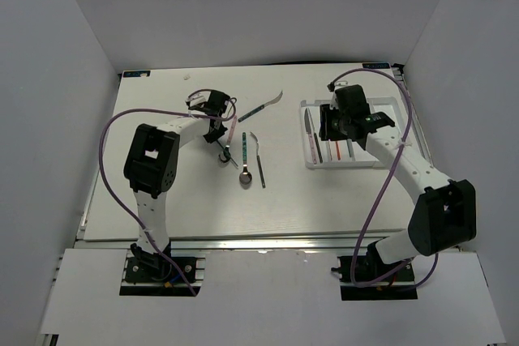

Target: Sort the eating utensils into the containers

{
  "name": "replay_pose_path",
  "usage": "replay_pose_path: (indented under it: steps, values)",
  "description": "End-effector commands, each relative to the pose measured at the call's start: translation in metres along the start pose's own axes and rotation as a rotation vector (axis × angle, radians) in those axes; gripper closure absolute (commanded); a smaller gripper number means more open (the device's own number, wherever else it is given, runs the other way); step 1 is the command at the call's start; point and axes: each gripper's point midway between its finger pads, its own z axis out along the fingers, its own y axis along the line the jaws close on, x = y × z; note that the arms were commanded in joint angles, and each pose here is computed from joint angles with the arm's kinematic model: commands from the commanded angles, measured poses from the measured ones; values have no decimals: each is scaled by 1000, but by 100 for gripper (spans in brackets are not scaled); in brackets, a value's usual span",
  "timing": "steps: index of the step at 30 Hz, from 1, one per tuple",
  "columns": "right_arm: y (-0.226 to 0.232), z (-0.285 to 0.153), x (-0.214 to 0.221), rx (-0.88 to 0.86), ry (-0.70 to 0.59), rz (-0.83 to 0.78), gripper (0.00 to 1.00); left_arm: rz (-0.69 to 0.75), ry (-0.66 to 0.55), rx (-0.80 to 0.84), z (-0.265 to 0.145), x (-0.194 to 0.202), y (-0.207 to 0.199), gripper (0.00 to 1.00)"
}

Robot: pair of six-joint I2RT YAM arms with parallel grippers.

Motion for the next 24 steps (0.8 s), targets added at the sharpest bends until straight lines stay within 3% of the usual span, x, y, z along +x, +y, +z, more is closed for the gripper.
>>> replay_pose_path:
  steps: [1, 3, 6, 12, 16, 19, 24]
  values:
    - [7, -12, -17, -38, -78, -10, 54, 33, 40, -35, 7, 11, 9, 84]
    - [10, -12, -17, -56, -84, -11, 54, 41, 56, -19, 7, 15, 8, 94]
    - [16, -12, -15, -91, -83, -13, 54, 36, 58, 27, 1, 11, -1, 100]
    - [51, -18, -17, -297, -123, -9, 54, -20, 0, 202, -40, -18, -31, 100]
    - [101, -34, -13, -594, -148, 15, 52, -48, -56, 358, -79, -32, -51, 100]
    - [136, -40, -7, -735, -153, 36, 49, -23, -67, 443, -106, -28, -63, 100]
    - [168, -24, -9, -765, -139, 104, 42, 44, 7, 688, -151, 9, -98, 100]
